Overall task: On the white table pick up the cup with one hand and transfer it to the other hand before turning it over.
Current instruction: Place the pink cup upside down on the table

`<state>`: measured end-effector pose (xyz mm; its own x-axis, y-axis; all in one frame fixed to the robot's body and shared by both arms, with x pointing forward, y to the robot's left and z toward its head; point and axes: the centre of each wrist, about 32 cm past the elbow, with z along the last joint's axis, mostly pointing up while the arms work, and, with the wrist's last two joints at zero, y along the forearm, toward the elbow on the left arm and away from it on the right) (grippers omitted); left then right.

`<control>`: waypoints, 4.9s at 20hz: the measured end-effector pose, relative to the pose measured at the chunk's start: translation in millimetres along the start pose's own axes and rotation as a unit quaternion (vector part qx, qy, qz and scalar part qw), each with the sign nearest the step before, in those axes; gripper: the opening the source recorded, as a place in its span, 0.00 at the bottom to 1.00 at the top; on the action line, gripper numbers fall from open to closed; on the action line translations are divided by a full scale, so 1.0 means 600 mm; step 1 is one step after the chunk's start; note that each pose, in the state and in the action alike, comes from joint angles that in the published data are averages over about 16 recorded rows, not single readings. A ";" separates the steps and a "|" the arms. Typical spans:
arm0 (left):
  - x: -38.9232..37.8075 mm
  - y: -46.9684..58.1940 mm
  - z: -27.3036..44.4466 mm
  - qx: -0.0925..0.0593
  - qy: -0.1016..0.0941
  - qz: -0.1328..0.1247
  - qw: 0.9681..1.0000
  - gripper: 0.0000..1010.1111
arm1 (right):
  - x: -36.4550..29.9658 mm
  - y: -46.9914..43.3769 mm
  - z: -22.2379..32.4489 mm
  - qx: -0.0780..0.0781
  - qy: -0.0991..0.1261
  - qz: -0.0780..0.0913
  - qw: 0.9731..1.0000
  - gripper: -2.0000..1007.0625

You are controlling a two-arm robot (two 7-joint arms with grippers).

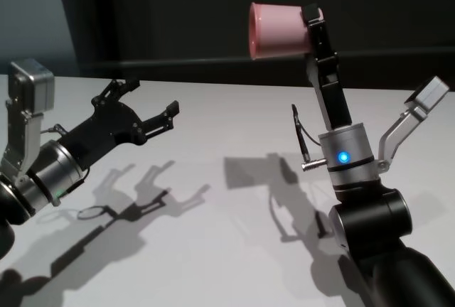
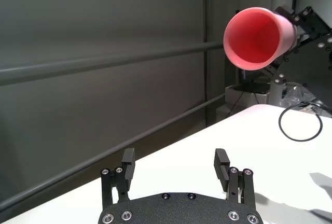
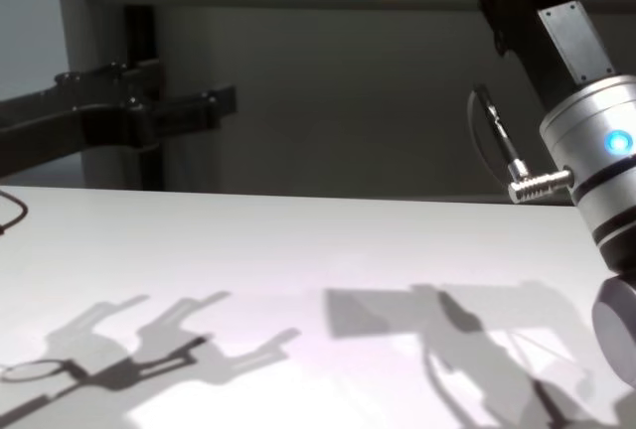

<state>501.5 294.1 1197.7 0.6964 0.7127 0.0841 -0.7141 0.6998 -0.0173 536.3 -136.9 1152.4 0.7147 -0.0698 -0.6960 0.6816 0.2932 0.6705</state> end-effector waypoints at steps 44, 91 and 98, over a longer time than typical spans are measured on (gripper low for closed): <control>-0.046 0.037 -0.063 0.030 0.011 0.096 0.995 0.99 | -0.029 -0.012 0.0317 -0.003 -0.079 -0.029 0.996 0.75; -0.046 0.037 -0.062 0.029 0.011 0.096 0.995 0.99 | -0.117 0.005 0.0753 -0.393 -0.467 -0.185 0.771 0.75; -0.046 0.037 -0.062 0.029 0.011 0.096 0.995 0.99 | -0.097 0.002 0.0549 -0.423 -0.469 -0.185 0.753 0.75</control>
<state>469.4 291.8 1157.9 0.5476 0.8343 0.0637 -0.8367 0.5470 0.0276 500.8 -163.9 1202.0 0.5685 -0.8216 -0.0414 0.8001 0.5639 -0.2047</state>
